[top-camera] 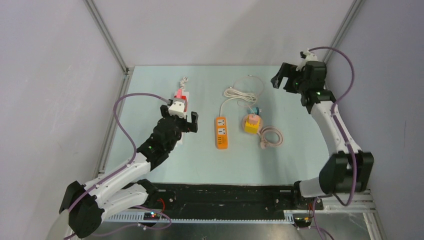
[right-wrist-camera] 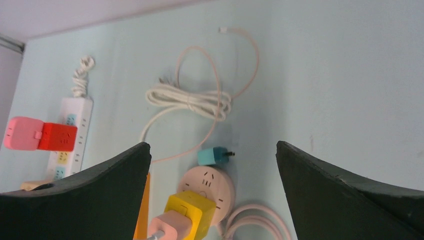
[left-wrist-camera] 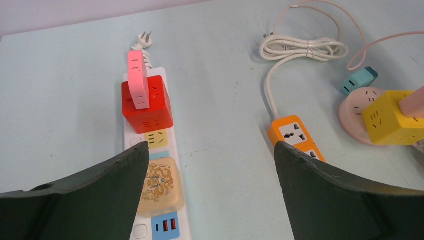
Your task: Insert the plug
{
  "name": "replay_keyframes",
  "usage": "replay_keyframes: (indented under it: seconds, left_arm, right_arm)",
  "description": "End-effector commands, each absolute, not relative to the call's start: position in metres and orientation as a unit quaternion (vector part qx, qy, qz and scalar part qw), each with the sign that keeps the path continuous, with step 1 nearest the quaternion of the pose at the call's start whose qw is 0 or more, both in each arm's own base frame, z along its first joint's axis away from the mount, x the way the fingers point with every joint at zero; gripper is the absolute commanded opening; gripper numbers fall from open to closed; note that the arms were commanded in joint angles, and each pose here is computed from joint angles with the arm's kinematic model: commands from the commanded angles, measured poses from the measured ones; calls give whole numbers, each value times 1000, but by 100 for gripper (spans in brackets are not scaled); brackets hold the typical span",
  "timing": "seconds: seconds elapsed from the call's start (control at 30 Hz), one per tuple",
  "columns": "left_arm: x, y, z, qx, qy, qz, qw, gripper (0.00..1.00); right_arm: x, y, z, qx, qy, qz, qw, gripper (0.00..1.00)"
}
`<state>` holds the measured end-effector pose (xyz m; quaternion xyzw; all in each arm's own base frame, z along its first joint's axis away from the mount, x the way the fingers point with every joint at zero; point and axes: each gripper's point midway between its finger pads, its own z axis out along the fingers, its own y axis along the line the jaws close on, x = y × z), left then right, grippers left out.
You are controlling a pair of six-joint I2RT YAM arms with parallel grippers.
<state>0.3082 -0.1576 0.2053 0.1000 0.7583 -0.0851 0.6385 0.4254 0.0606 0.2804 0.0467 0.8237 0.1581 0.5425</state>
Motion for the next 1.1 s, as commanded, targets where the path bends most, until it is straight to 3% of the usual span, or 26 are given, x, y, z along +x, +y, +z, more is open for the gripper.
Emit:
replay_keyframes:
  seconds: [0.0,0.07,0.17,0.3,0.37,0.5,0.6,0.77,0.83,0.9,1.07]
  left_arm:
    - [318,-163,239,84,733,-103,667,98]
    - [320,-165,240,83,733,-103,667,98]
    - [322,-167,241,83,734,-104,666,98]
    - [325,-171,239,80,739,-110,660,98]
    - [325,-170,234,69,744,-112,655,98]
    - [322,-172,223,61,755,-122,642,98]
    - [323,-171,222,63,758,-116,639,98]
    - [327,-172,215,69,769,-102,628,98]
    - [329,-173,212,71,772,-100,623,98]
    - [330,-174,209,72,775,-99,620,98]
    - [333,-179,207,73,779,-102,614,98]
  right_arm:
    - [427,82,228,73,871,201,442,98]
    - [433,82,214,66,881,187,429,90]
    - [443,87,188,39,899,169,402,66]
    - [452,108,152,-42,925,142,350,52]
    - [459,112,136,-56,939,108,322,50]
    - [469,111,119,-66,951,42,298,56]
    - [468,111,114,-66,952,23,297,54]
    - [465,104,116,-38,951,16,307,18]
    - [460,100,110,-26,948,16,317,11]
    - [464,99,115,-15,943,21,332,9]
    - [456,100,88,-28,961,13,277,29]
